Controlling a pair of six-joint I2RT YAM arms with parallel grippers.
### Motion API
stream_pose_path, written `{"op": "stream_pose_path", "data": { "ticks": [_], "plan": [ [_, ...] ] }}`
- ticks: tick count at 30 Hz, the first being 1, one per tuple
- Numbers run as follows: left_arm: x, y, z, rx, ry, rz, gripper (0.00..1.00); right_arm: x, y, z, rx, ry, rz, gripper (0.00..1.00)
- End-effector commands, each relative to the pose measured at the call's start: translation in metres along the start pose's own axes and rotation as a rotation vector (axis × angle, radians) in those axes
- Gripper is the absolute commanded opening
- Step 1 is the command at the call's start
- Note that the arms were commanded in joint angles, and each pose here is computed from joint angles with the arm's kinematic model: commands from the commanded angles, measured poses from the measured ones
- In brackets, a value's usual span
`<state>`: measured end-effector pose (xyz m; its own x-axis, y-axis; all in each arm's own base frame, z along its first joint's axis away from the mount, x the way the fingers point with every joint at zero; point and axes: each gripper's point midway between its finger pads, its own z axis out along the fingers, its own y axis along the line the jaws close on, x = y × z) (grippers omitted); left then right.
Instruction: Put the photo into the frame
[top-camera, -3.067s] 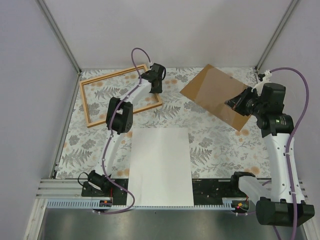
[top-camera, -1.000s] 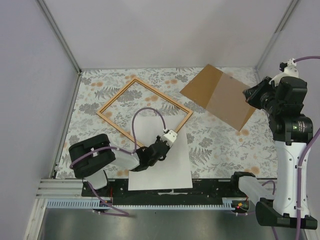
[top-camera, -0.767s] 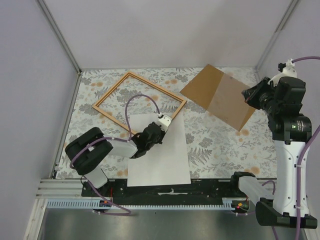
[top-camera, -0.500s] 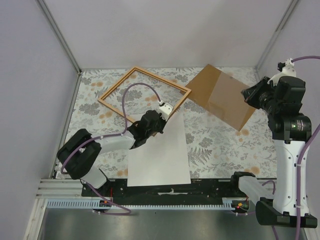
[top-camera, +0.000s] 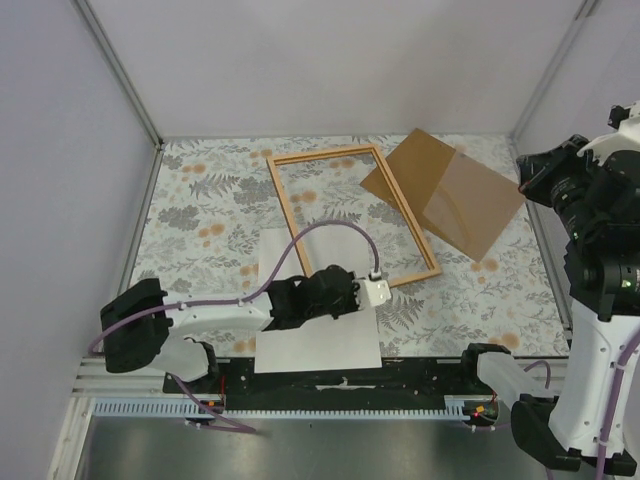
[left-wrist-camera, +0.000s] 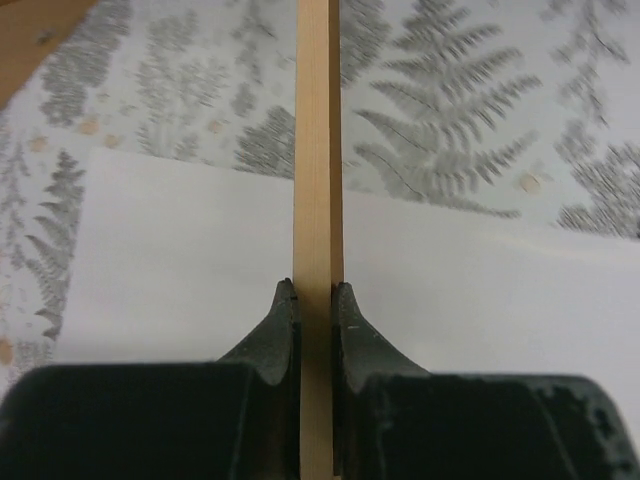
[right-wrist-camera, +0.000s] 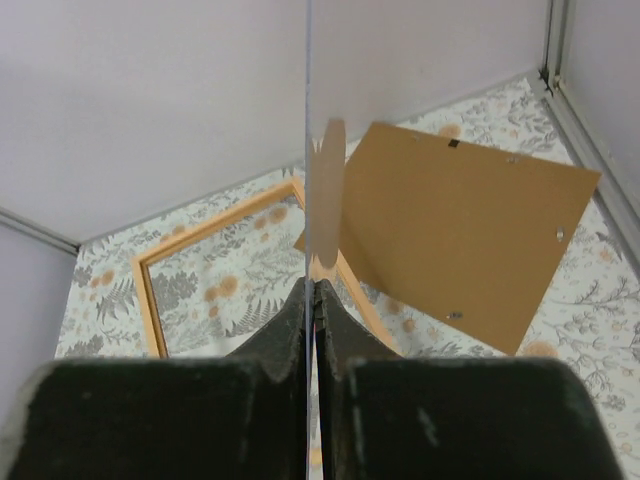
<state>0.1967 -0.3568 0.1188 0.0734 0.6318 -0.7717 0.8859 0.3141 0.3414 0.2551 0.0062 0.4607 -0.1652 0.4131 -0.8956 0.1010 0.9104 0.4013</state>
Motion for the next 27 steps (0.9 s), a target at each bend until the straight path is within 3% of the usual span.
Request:
{"op": "stream_pose_path", "data": {
  "ticks": [1, 5, 8, 15, 18, 21, 27],
  "plan": [
    [-0.011, -0.025, -0.030, 0.032, -0.067, 0.170, 0.02, -0.022, 0.020, -0.009, -0.091, -0.050, -0.047, 0.06],
    [-0.008, -0.061, -0.049, 0.140, -0.139, 0.199, 0.02, 0.000, 0.056, 0.007, -0.319, 0.072, -0.054, 0.05],
    [0.006, -0.072, -0.055, 0.162, -0.123, 0.198, 0.02, 0.021, 0.069, 0.024, -0.425, 0.152, -0.017, 0.04],
    [0.036, -0.075, -0.063, 0.167, -0.048, 0.103, 0.02, 0.070, 0.069, 0.063, -0.517, 0.293, 0.077, 0.03],
    [0.042, -0.070, -0.062, 0.154, -0.022, 0.078, 0.11, 0.087, 0.068, 0.075, -0.542, 0.335, 0.108, 0.02],
    [0.045, -0.061, -0.065, 0.123, -0.001, 0.054, 0.49, 0.102, 0.063, 0.085, -0.542, 0.376, 0.132, 0.01],
    [0.033, -0.022, -0.078, -0.024, -0.030, -0.135, 0.89, 0.113, 0.060, 0.092, -0.545, 0.401, 0.140, 0.01]
  ]
}}
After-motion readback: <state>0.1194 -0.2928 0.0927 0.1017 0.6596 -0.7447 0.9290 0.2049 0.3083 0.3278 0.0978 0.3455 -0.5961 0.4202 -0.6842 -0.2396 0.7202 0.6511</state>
